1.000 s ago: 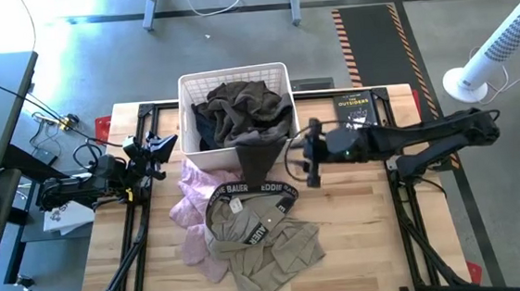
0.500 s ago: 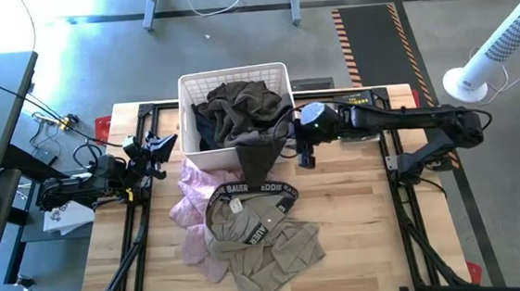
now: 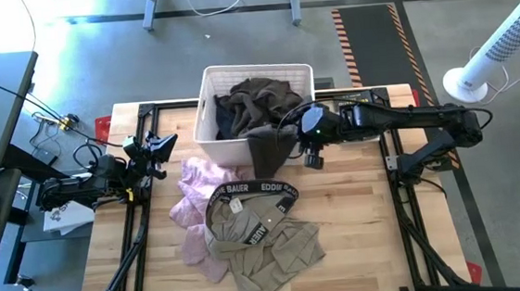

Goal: Sort clothes
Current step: Put the black jacket into the white bin

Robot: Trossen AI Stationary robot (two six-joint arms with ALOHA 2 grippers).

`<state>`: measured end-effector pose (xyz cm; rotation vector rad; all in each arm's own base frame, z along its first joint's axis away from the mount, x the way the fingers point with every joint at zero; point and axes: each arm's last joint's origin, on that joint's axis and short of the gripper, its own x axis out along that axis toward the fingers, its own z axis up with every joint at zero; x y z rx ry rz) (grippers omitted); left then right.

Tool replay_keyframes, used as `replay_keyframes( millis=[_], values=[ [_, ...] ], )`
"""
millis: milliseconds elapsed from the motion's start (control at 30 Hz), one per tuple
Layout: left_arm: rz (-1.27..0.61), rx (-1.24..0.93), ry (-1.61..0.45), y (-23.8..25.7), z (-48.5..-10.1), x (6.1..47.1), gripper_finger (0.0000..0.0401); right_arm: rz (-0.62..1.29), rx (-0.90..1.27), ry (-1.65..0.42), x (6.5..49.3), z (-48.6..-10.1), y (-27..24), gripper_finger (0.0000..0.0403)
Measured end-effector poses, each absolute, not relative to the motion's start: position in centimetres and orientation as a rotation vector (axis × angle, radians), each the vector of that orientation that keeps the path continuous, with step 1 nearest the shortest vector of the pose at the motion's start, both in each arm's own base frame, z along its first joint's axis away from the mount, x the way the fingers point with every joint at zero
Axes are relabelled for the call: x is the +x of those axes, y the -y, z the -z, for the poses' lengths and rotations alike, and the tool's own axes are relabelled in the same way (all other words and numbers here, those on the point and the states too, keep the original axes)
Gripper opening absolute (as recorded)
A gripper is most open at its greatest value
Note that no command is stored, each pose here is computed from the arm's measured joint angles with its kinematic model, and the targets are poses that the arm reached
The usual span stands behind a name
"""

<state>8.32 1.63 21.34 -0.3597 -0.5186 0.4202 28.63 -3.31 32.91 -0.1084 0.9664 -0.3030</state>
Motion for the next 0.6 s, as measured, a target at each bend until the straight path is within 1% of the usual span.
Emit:
replay_keyframes(
  millis=[133,367,533,600],
  values=[
    [-0.42,-0.36,0.519,-1.6,-21.3,8.3,0.0001,0.293,-0.086,-0.955,28.7,-33.0,3.4,0.0015],
    [-0.417,-0.366,0.52,-1.6,-21.3,8.3,0.0001,0.29,-0.155,-0.995,28.6,-31.1,4.5,0.002],
    [-0.418,-0.365,0.52,-1.6,-21.4,8.3,0.0001,0.265,-0.166,-0.998,28.5,-31.0,4.7,0.0021],
    [-0.42,-0.36,0.516,-1.6,-21.3,8.3,0.0001,0.26,-0.183,-0.998,28.5,-31.2,4.7,0.0028]
  ],
)
